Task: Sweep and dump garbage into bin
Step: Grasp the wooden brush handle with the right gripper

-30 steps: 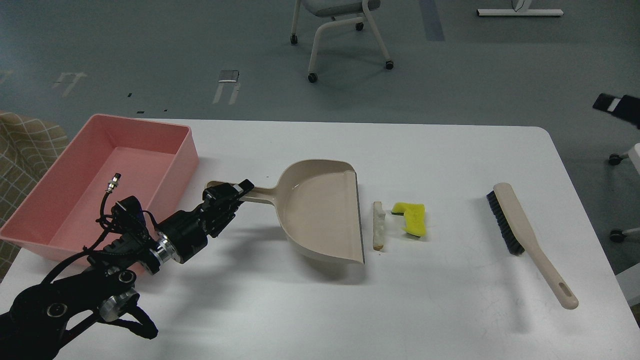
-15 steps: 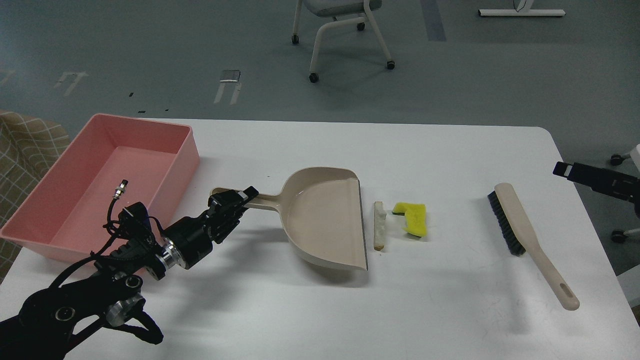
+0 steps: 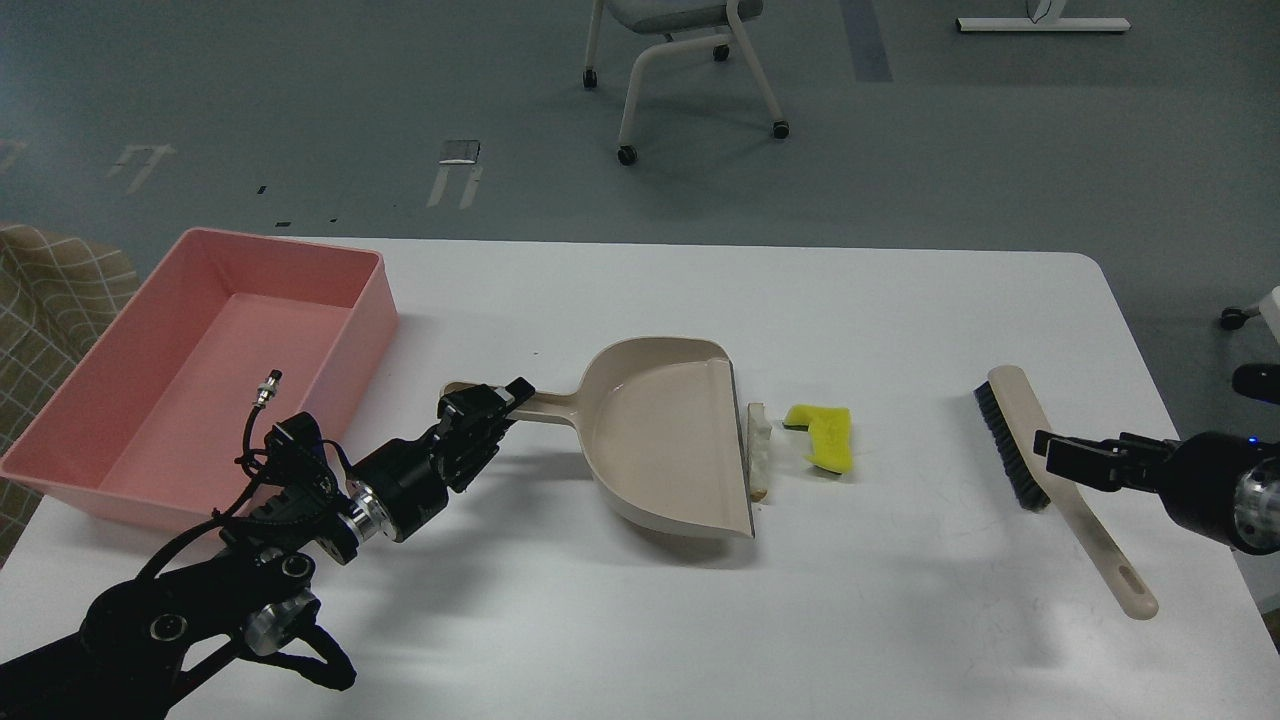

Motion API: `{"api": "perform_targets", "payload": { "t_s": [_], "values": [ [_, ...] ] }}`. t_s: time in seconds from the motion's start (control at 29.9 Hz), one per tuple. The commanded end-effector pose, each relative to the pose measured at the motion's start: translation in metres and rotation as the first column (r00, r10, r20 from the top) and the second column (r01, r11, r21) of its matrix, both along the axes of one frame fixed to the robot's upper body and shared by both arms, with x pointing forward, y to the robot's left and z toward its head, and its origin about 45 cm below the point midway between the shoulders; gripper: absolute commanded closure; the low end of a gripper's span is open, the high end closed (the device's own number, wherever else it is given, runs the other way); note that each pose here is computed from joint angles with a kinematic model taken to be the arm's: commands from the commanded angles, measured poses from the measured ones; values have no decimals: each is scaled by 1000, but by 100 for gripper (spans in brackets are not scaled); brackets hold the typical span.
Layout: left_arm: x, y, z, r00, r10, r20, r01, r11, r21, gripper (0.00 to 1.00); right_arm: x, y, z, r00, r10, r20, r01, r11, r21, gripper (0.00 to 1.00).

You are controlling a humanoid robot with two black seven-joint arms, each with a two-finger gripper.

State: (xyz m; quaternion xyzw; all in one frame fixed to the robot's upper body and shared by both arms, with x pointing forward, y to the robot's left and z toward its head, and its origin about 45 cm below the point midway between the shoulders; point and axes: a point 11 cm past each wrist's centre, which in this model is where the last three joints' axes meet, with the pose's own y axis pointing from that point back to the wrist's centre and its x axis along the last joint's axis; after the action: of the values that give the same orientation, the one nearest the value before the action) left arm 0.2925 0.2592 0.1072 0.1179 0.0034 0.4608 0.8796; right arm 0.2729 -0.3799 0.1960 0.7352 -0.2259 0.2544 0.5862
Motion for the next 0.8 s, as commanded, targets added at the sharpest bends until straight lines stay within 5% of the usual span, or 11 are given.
{"api": "perform_targets", "payload": {
  "t_s": [0.0, 0.17, 0.3, 0.37, 0.5, 0.57, 0.77],
  "values": [
    [-1, -1, 0, 1000, -1, -2, 1, 1000, -2, 86, -28, -13, -20, 996, -27, -87, 24, 999, -36, 0],
    [-1, -4, -1, 1000, -4, -2, 4, 1000, -7, 86, -38, -16, -28, 992, -38, -118, 33, 998, -46, 2],
    [-1, -4, -1, 1000, -2, -3, 2, 1000, -9, 86, -39, -19, -30, 991, -56, -123, 49, 997, -61, 15],
    [0, -9, -1, 1000, -3, 0, 3, 1000, -18, 86, -40, -18, -31, 990, -63, -124, 55, 996, -68, 56],
    [-1, -10, -2, 1000, -3, -2, 3, 1000, -21, 86, -40, -16, -34, 989, -77, -124, 69, 995, -74, 93],
    [-1, -10, -2, 1000, -3, -2, 3, 1000, -21, 86, -40, -17, -34, 989, -80, -123, 71, 995, -76, 100],
    [-1, -10, -1, 1000, -2, -1, 2, 1000, -21, 85, -39, -14, -33, 990, -78, -117, 71, 995, -65, 100]
  ]
}}
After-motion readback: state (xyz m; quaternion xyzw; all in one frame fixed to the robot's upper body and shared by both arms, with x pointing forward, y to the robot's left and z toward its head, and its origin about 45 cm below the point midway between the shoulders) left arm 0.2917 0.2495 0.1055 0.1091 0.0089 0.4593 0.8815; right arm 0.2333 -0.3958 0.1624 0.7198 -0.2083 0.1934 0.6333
